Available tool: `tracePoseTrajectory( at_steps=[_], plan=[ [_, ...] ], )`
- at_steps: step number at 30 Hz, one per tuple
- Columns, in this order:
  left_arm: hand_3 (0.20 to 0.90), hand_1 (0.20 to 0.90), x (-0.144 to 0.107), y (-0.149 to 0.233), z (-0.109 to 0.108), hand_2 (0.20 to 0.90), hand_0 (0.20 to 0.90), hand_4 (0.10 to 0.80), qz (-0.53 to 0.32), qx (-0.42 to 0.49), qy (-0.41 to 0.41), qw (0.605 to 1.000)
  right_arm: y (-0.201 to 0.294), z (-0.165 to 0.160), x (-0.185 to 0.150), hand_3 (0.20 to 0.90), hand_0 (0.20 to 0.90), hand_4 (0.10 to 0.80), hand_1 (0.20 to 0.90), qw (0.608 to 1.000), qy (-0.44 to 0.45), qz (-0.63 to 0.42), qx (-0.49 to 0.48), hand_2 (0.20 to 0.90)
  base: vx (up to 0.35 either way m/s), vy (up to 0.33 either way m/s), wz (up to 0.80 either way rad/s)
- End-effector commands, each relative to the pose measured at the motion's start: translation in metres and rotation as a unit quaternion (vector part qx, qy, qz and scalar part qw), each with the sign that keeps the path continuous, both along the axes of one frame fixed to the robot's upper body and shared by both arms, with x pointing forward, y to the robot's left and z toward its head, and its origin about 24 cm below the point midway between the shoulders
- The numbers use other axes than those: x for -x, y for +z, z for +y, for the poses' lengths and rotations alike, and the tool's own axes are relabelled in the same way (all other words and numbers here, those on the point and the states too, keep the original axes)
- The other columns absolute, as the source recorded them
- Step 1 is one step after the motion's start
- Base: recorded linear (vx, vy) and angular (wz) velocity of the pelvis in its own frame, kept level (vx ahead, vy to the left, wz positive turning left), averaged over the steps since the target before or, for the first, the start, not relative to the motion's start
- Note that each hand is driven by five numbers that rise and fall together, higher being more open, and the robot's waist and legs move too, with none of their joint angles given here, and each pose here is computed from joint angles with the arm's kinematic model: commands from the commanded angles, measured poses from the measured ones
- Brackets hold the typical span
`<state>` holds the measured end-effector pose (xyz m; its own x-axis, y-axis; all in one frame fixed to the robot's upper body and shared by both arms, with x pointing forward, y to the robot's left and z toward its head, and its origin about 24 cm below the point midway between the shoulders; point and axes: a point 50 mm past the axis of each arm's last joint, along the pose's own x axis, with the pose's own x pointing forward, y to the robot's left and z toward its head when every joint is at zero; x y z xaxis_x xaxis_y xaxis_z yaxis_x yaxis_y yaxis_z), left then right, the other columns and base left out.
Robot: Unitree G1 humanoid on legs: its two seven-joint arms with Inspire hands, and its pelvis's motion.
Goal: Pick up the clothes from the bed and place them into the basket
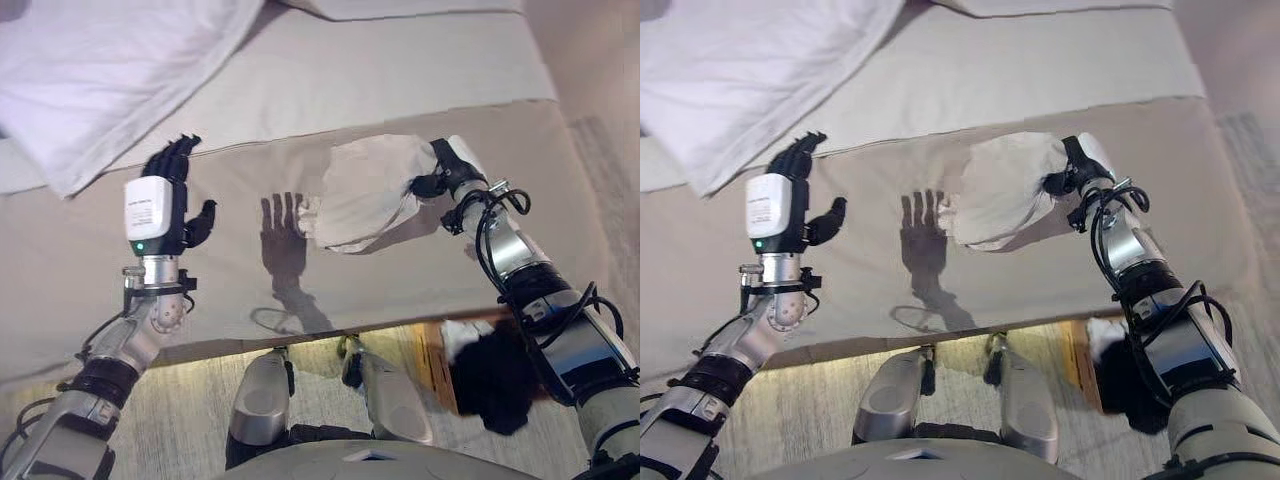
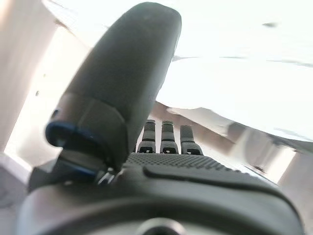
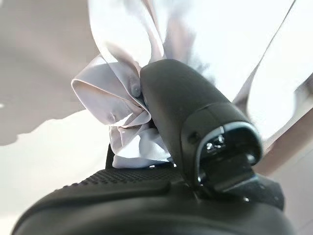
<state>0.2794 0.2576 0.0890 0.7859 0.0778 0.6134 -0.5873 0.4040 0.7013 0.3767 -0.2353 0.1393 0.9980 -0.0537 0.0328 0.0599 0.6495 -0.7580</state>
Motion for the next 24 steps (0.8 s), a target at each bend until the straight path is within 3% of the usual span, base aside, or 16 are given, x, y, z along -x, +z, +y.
tracePoseTrajectory(
  at_steps=[1,8,17,24],
  plan=[
    [0.900,0.900,0.003,0.002,-0.006,0.900,0.900,0.800,-0.023,0.027,-0.026,0.999,0.040,-0.015,0.001,0.200,0.300,0.100,0.300,0.994,0.005,-0.106,-0.015,0.300,-0.068,-0.137,-1.02],
    [0.900,0.900,0.011,-0.009,-0.006,0.900,0.900,0.800,-0.001,0.035,-0.048,0.998,0.051,-0.045,0.012,0.200,0.300,0.100,0.300,0.992,-0.040,-0.120,-0.023,0.300,0.019,-0.057,-0.30],
    [0.900,0.900,0.032,-0.025,0.006,0.900,0.900,0.800,0.003,0.111,-0.057,0.992,0.063,-0.087,0.048,0.200,0.300,0.100,0.300,0.980,-0.101,-0.174,-0.009,0.300,0.002,-0.043,-0.03],
    [0.900,0.900,0.039,-0.037,0.024,0.900,0.900,0.800,0.012,0.134,0.010,0.991,0.054,-0.118,0.072,0.200,0.300,0.100,0.300,0.970,-0.173,-0.172,0.000,0.300,0.009,-0.038,-0.09]
  ],
)
